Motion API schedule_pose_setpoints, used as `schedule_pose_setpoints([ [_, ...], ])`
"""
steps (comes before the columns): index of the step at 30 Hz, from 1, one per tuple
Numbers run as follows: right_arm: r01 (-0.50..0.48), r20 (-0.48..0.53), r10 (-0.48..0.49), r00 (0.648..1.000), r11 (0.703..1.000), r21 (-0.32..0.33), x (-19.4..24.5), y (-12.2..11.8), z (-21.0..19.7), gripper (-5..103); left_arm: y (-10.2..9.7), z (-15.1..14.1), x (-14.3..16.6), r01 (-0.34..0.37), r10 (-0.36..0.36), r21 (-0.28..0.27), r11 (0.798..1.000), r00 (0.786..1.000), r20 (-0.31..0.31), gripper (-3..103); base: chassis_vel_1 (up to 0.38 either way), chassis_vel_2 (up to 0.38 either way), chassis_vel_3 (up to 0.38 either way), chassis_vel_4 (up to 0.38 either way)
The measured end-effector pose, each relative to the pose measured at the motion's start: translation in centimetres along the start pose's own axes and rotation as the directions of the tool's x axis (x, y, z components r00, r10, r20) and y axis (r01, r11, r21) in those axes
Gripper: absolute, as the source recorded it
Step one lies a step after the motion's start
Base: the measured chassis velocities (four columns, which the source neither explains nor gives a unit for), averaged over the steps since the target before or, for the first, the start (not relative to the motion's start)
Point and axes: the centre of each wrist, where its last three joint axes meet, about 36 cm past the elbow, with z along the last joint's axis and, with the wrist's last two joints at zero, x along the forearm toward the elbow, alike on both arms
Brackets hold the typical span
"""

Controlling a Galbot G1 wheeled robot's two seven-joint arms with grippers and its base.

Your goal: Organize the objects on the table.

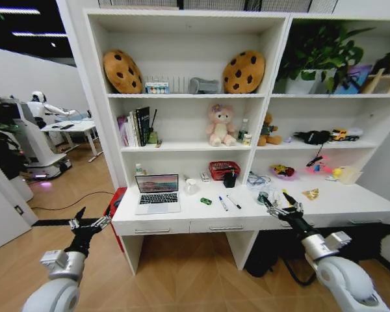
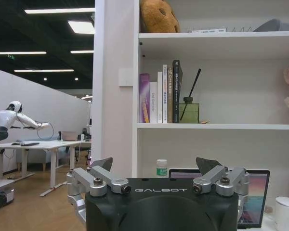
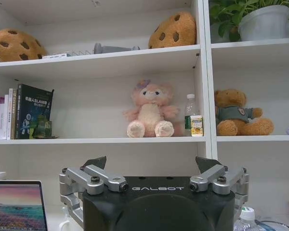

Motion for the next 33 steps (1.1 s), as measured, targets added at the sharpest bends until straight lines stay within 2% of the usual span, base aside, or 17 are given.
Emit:
schedule_pose_setpoints([
  [6, 0.000, -0.001, 0.000, 1.000, 1.000, 0.002, 0.13, -0.04, 0.04, 100, -0.08, -0.10, 0.01, -0.001, 0.001, 0.000, 1.000, 1.000, 0.004, 98, -0.105, 0.085, 0.101, -0.087],
  [7, 0.000, -0.001, 0.000, 1.000, 1.000, 0.002, 0.13, -0.05, 0.04, 100, -0.09, -0.11, 0.01, -0.001, 0.001, 0.000, 1.000, 1.000, 0.004, 96, -0.088, 0.085, 0.113, -0.078],
  [27, 0.009, 0.003, -0.009, 1.000, 1.000, 0.001, 0.13, 0.11, 0.00, 100, -0.14, -0.09, 0.29, 0.000, 0.000, 0.001, 1.000, 1.000, 0.006, 100, -0.098, 0.099, 0.102, -0.106],
  [33, 0.015, 0.004, -0.015, 1.000, 1.000, 0.002, 0.13, 0.15, -0.04, 100, -0.15, -0.09, 0.39, 0.001, -0.001, 0.001, 1.000, 1.000, 0.005, 96, -0.104, 0.124, 0.118, -0.108],
])
